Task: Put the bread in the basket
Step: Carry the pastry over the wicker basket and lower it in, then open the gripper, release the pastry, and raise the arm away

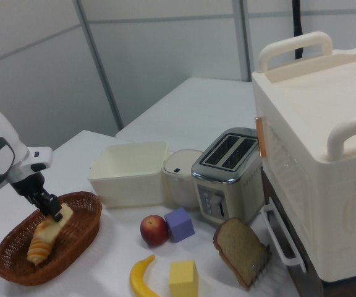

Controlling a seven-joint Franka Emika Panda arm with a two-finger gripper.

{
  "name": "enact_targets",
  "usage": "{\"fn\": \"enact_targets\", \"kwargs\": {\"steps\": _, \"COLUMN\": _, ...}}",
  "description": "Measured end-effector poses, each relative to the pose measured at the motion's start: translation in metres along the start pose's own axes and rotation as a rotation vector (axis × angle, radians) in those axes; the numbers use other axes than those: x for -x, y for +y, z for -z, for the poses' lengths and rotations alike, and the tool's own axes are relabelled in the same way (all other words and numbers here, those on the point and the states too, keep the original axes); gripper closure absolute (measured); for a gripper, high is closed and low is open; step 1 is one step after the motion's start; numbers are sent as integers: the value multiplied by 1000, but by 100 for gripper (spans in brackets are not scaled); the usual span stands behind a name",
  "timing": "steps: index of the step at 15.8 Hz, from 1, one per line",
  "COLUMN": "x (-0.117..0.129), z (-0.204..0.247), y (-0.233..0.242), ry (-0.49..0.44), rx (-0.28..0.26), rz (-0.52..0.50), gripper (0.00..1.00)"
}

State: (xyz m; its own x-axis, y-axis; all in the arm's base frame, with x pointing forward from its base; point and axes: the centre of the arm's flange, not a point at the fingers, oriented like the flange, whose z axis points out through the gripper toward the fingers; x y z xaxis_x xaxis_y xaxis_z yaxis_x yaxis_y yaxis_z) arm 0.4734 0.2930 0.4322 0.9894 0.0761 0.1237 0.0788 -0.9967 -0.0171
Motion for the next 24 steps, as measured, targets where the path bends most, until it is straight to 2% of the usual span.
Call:
{"fn": "enact_targets", "kwargs": {"steps": 4, "x": -2, "z": 1, "y": 1, "ry": 3, "rx": -1, "rz": -2, "gripper": 8}}
{"fn": "enact_targets", "kwargs": {"steps": 5, "x": -2, "z": 2, "y": 2, "ry": 5, "rx": -1, "rz": -3, "gripper": 1}}
{"fn": "enact_targets", "kwargs": {"steps": 8, "x": -9, "z": 4, "y": 13, "ry": 9, "rx": 7, "rz": -23, "gripper": 0}}
{"fn": "enact_targets", "kwargs": {"steps": 10, "x": -22, "z": 13, "y": 44, "ry": -8, "rx": 52, "rz": -66, "gripper": 0}}
{"fn": "enact_targets", "kwargs": {"steps": 13, "x": -52, "z": 62, "y": 132, "ry": -78, "rx": 153, "rz": -195, "gripper": 0}}
{"fn": "enact_targets", "kwargs": {"steps": 15, "x": -64, "z": 105, "y": 198, "ry": -104, "rx": 195, "rz": -222, "gripper": 0}}
{"fn": "enact_targets", "kwargs": {"steps": 19, "x": -71, "z": 151, "y": 315, "ry": -79, "rx": 206, "rz": -290, "gripper": 0}}
{"fn": "enact_targets", "kwargs": {"steps": 21, "x": -70, "z": 157, "y": 340, "ry": -71, "rx": 207, "rz": -320, "gripper": 0}}
{"fn": "enact_targets", "kwargs": {"steps": 24, "x": -70, "z": 153, "y": 349, "ry": -79, "rx": 209, "rz": -337, "gripper": 0}}
